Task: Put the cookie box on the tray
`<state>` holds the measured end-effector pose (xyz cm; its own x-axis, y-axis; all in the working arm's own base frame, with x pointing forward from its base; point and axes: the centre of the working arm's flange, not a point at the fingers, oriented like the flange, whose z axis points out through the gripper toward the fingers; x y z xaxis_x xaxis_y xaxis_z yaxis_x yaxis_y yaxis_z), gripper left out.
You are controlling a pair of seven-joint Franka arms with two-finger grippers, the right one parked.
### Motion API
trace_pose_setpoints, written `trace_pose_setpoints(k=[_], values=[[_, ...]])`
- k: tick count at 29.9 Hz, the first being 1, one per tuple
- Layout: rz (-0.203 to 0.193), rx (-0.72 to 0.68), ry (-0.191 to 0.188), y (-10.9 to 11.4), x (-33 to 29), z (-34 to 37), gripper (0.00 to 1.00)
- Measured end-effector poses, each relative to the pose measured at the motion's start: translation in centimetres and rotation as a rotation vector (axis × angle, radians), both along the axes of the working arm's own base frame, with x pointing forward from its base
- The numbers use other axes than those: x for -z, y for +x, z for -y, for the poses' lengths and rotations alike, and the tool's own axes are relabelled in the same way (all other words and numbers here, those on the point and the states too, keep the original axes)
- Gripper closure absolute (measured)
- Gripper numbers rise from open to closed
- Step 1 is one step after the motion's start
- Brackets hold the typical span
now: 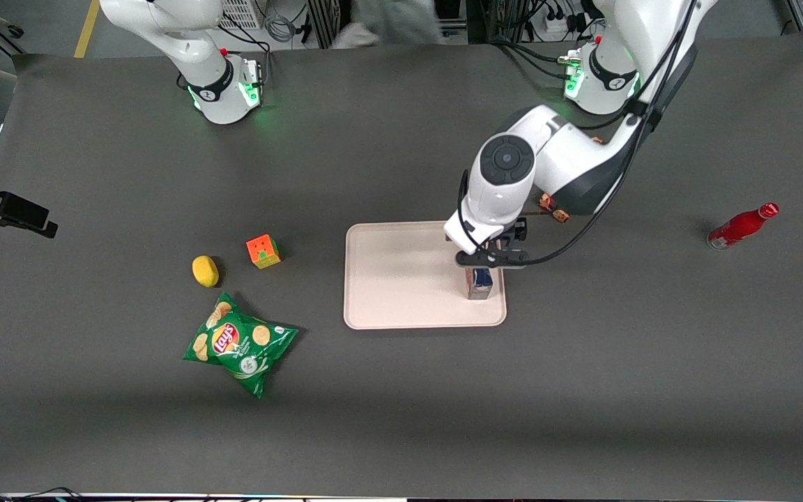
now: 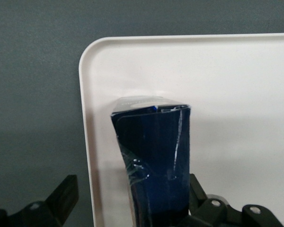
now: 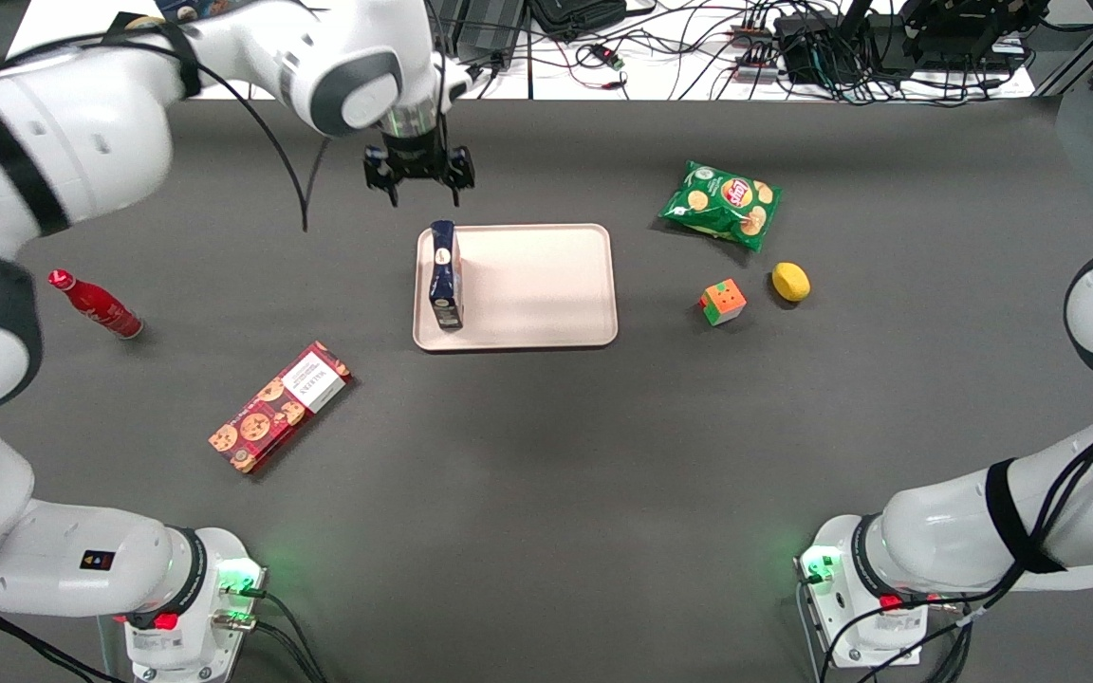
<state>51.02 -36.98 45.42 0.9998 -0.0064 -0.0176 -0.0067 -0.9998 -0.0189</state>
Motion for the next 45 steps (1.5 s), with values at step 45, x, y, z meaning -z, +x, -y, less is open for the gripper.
trace_pose_setpoints(k=[45], values=[[0.039, 0.132, -0.004, 2.6, -9.7, -30.9, 0.0]])
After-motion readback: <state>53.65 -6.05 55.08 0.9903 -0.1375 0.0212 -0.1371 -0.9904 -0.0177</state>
